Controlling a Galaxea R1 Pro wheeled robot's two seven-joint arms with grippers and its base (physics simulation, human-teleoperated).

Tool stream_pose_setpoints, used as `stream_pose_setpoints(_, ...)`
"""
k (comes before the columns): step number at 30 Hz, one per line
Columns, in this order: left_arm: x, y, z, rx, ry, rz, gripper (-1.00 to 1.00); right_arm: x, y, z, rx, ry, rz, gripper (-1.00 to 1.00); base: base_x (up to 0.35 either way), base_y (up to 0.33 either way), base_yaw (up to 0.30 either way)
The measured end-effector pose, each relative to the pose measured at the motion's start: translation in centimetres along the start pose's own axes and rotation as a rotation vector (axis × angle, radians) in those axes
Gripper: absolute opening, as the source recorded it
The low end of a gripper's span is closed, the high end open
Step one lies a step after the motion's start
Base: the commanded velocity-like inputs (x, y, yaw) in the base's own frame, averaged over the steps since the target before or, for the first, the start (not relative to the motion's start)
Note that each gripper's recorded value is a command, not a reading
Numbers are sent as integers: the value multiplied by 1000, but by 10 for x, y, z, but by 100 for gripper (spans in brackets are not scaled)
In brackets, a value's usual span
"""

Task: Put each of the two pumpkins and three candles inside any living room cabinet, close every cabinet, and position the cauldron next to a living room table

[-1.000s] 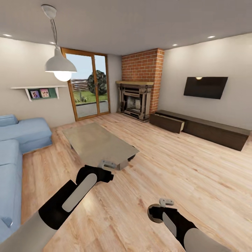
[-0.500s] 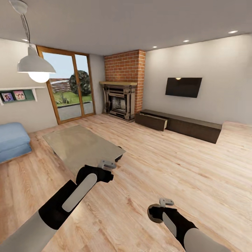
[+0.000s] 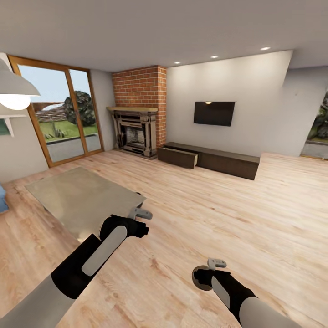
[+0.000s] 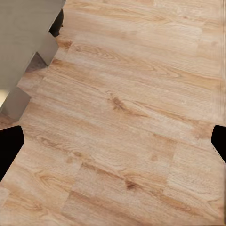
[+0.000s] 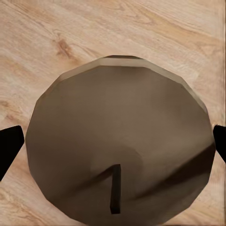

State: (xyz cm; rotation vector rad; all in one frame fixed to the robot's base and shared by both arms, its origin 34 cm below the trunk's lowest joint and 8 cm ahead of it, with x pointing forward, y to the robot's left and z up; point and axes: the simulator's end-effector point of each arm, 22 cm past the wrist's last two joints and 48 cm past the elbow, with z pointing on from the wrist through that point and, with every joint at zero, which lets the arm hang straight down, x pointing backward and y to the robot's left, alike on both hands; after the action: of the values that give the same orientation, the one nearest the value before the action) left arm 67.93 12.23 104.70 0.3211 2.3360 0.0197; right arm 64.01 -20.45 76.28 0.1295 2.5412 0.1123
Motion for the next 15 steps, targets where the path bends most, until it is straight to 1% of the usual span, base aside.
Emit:
stream_pose_setpoints(4, -1, 0, -3, -1, 2, 0, 100, -1, 1, -4, -1, 0, 1, -100, 0, 0, -292)
stream_pose_setpoints(8, 5, 5, 0, -14, 28, -1, 100, -2, 1, -7, 0, 0, 1, -100, 0, 0, -290)
stream_pose_setpoints(15, 6, 7, -1, -20, 38, -2, 100, -3, 1, -12, -1, 0, 0, -100, 0, 0, -271)
